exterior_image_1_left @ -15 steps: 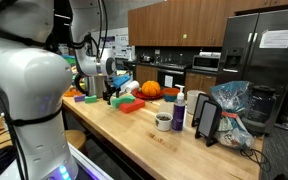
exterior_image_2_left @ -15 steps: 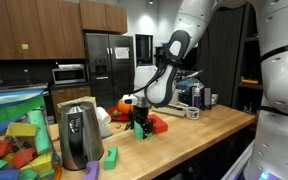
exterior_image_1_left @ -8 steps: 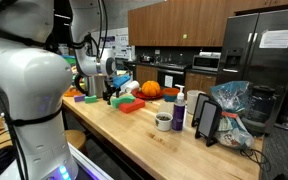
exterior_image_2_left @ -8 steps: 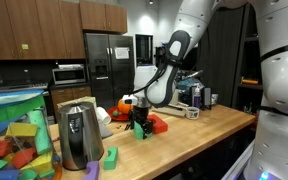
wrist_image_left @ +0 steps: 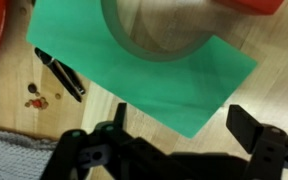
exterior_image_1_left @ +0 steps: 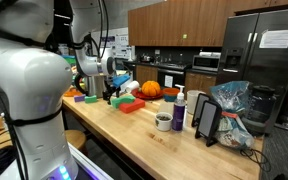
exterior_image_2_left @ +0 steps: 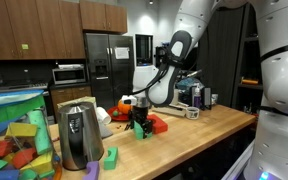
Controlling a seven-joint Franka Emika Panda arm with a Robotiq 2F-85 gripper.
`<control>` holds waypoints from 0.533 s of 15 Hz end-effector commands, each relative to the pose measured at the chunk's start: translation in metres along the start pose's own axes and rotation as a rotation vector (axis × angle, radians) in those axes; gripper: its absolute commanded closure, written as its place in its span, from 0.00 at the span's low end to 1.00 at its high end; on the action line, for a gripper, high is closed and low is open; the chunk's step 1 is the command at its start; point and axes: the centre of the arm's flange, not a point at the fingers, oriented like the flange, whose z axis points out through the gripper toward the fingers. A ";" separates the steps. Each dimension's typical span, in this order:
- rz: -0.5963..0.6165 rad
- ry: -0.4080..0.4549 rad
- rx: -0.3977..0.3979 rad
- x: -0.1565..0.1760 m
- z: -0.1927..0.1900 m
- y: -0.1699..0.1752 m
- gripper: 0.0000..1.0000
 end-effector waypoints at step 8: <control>-0.023 -0.089 0.062 -0.003 0.000 0.006 0.00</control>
